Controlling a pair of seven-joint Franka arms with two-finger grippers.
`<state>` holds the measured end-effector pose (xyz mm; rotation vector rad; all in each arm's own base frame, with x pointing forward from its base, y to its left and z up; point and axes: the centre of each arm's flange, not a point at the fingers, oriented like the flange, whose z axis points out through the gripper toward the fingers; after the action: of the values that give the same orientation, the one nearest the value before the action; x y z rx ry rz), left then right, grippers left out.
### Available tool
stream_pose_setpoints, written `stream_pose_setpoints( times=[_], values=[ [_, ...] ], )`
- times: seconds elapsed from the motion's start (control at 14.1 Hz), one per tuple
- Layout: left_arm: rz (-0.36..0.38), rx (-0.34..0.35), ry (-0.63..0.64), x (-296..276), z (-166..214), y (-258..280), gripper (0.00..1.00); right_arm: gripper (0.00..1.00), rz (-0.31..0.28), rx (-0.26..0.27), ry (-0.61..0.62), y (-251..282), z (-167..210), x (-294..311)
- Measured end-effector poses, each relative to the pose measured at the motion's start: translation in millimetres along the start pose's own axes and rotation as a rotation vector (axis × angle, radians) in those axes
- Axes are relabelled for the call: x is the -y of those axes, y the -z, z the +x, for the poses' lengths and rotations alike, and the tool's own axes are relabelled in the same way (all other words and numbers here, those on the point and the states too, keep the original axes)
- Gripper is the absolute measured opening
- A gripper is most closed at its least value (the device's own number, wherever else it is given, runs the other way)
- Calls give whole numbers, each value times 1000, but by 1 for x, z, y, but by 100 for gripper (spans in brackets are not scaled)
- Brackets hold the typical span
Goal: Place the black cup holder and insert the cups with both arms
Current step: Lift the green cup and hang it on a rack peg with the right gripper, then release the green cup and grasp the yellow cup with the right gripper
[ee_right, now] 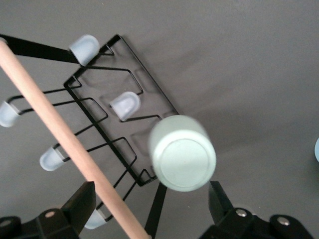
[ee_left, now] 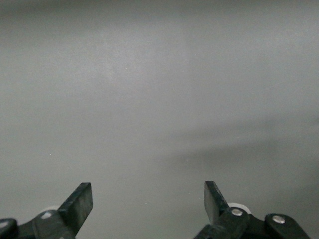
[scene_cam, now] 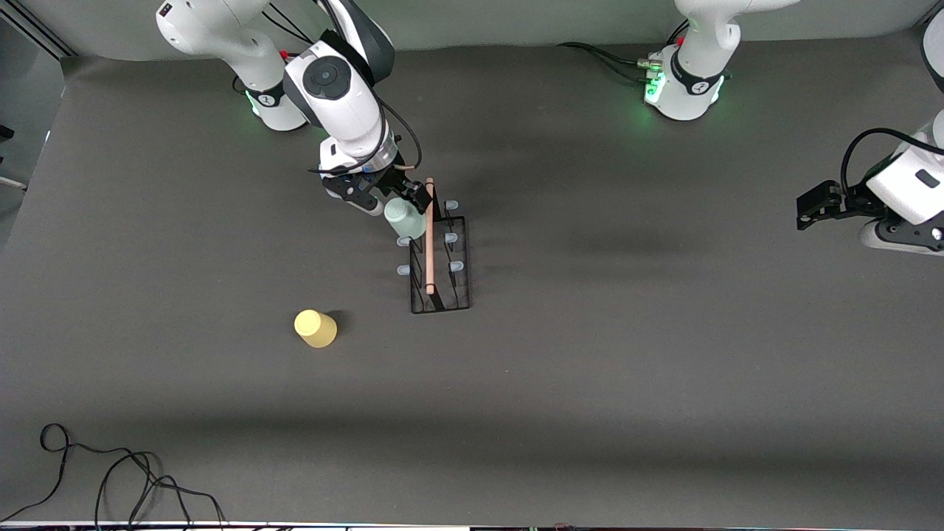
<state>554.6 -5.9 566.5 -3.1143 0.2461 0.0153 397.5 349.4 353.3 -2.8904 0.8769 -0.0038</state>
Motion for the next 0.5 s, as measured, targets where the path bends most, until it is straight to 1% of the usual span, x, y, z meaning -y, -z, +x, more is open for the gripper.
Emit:
stream_pose_setpoints(
  times=[0.14,0.21,0.35,0.5],
  values=[
    [0,1,0,0,0,0,100,100,-43,15,34,21,28,2],
    [0,2,0,0,0,0,100,100,-51,18,52,35,51,1],
    [0,3,0,0,0,0,100,100,-48,14,103,59,103,-10],
    [-1,4,0,0,0,0,100,100,-51,11,177,66,150,-33]
  ],
)
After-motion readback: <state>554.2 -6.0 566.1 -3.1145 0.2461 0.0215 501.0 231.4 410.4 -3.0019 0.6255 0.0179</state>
